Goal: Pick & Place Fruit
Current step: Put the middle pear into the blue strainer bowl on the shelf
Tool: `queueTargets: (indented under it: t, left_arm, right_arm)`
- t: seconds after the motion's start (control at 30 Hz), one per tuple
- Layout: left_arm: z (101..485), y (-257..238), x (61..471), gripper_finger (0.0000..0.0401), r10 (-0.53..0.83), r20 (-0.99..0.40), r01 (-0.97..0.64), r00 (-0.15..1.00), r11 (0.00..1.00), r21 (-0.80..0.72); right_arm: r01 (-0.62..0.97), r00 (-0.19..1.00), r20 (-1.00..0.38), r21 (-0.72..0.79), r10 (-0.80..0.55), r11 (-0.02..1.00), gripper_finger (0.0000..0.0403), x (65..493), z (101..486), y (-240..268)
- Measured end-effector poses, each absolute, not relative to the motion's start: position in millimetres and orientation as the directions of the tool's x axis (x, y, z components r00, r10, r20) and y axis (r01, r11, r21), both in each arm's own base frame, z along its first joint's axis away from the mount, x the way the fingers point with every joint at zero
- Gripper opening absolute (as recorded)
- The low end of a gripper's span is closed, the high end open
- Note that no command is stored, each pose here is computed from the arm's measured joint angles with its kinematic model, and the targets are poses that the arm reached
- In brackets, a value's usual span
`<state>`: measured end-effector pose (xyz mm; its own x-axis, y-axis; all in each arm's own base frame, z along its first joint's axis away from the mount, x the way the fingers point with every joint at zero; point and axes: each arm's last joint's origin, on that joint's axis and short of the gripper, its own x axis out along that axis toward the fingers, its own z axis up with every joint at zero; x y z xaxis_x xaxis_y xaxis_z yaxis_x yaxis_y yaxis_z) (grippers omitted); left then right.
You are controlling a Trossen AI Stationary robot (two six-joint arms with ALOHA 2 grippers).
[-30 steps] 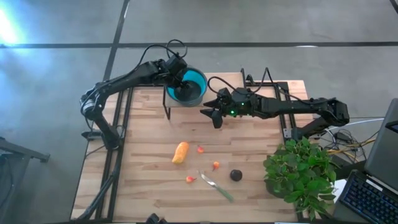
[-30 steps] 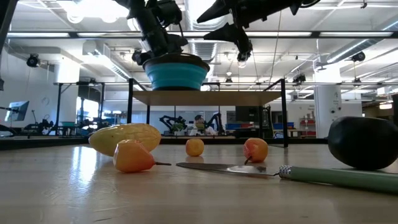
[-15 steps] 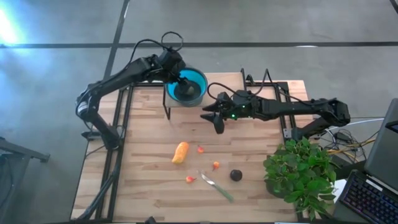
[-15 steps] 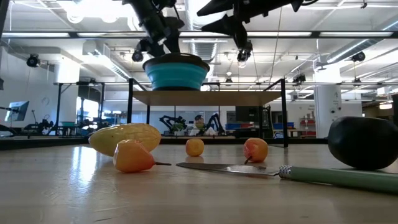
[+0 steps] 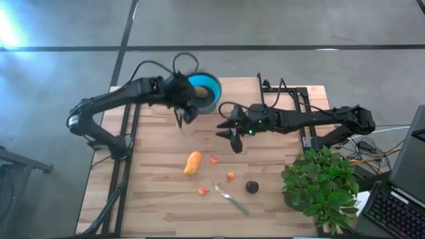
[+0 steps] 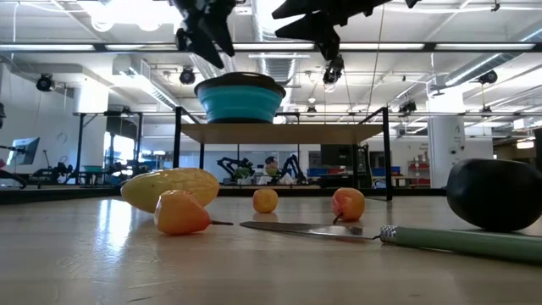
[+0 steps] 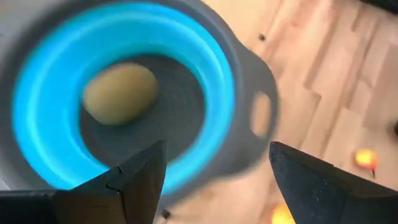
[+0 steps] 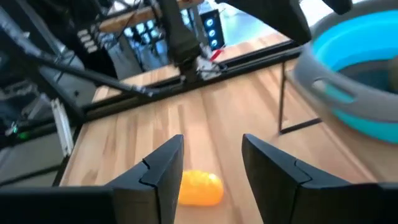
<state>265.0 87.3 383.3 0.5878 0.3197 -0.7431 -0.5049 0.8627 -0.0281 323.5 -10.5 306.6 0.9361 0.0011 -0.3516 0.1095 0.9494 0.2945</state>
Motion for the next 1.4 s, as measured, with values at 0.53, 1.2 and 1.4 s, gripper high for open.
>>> queueTargets:
  t: [0.53, 1.2, 1.4]
  left_arm:
    - [321, 18, 220, 0.0287, 0.206, -0.68, -0.393, 0.704, 0.91, -0.131]
    - [285, -13, 213, 0.0287, 0.122, -0.748, -0.288, 0.653, 0.953, -0.096]
    - [285, -13, 213, 0.0287, 0.122, -0.748, -0.29, 0.652, 0.952, -0.097]
  right_arm:
    - [-0.068, 0.847, -0.504, 0.215, 0.17, 0.974, 0.0126, 312, 292, 51]
    - [-0.005, 0.72, -0.676, 0.225, 0.159, 0.974, 0.0182, 299, 265, 57]
    - [0.003, 0.677, -0.72, 0.213, 0.155, 0.977, 0.0217, 292, 245, 57]
